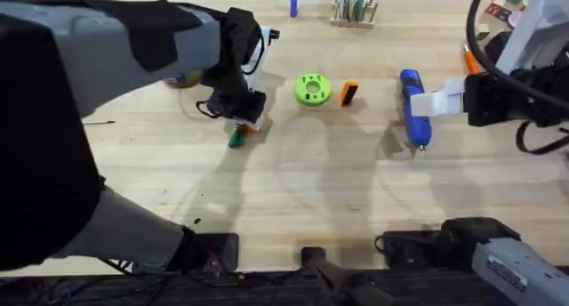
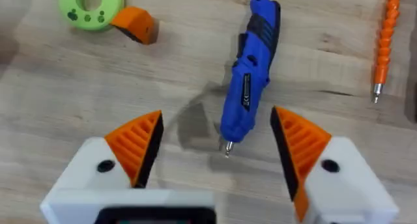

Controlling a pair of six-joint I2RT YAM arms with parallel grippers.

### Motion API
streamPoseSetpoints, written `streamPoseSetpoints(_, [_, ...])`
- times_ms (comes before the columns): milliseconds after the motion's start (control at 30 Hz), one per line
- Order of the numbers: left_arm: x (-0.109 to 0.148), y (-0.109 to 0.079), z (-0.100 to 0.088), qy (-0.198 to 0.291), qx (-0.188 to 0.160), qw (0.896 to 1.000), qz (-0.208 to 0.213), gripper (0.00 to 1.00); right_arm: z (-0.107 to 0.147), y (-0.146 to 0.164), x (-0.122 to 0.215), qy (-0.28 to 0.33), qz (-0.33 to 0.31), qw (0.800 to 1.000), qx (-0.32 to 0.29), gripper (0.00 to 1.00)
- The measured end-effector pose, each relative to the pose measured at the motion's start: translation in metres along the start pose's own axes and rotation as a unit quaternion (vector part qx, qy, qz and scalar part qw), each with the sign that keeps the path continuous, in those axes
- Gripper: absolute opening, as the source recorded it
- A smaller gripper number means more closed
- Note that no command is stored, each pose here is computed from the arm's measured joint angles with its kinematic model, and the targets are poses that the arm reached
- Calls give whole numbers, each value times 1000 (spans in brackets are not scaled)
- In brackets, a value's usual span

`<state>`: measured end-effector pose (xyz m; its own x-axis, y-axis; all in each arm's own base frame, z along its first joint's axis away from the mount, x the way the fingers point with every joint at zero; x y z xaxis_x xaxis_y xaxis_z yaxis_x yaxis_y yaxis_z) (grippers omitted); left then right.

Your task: Pick up the gripper from the table and insert it into the empty holder that is missing its gripper. Then pick up a screw, insert it into the mounting hole, and use the screwdriver to tighten it. Finally, clean up the table by picking up the vegetable and placing it into the bucket.

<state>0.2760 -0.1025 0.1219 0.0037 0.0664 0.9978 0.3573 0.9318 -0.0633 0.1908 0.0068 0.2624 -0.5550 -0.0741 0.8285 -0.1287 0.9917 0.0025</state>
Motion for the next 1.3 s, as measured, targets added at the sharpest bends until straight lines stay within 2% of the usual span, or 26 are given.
streamPoseSetpoints(167, [4, 0, 1, -4, 1, 1000, 0, 6, 0, 0, 0, 0, 0, 1000, 0, 992])
streamPoseSetpoints(267, [20, -1, 3, -18, 3, 1000, 0, 6, 0, 0, 0, 0, 0, 1000, 0, 992])
streamPoseSetpoints(433, [81, -5, 7, -86, -1, 996, -2, 6, 0, 0, 0, 0, 0, 1000, 0, 992])
streamPoseSetpoints(600, [136, -9, 21, -155, -6, 988, -4, 6, 0, 0, 0, 0, 0, 1000, 0, 990])
streamPoseSetpoints(700, [149, -10, 29, -174, -7, 985, -4, 6, 0, 0, 0, 0, 0, 1000, 0, 991])
streamPoseSetpoints(933, [153, -11, 35, -175, -7, 985, -4, 6, 0, 0, 0, 0, 0, 1000, 0, 991])
streamPoseSetpoints(967, [153, -11, 35, -175, -8, 985, -4, 41, 0, 0, 0, 0, 0, 1000, 0, 991])
streamPoseSetpoints(1133, [153, -11, 35, -176, -7, 984, -4, 807, 0, 0, 0, 0, 0, 1000, 0, 991])
streamPoseSetpoints(1167, [153, -11, 35, -176, -6, 984, -4, 936, 0, 0, 0, 0, 0, 1000, 0, 991])
streamPoseSetpoints(1200, [153, -11, 35, -176, -5, 984, -4, 972, 0, 0, 0, 0, 0, 1000, 0, 991])
streamPoseSetpoints(1300, [153, -11, 35, -176, -5, 984, -4, 984, 0, 0, 0, 0, 0, 1000, 0, 991])
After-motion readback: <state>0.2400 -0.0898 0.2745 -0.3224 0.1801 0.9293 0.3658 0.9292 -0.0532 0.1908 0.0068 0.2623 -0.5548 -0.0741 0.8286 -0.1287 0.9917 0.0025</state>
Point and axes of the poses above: each hand's point on the last joint's axis, 136 mm out from that joint toward the fingers, its own x axis back along the fingers, its own y axis along the line the jaws close on, z = x × y, the point moved 9 cm from there along x, back along the fingers, and after that the axes turned 2 degrees about -x, right-handed, at the moved point
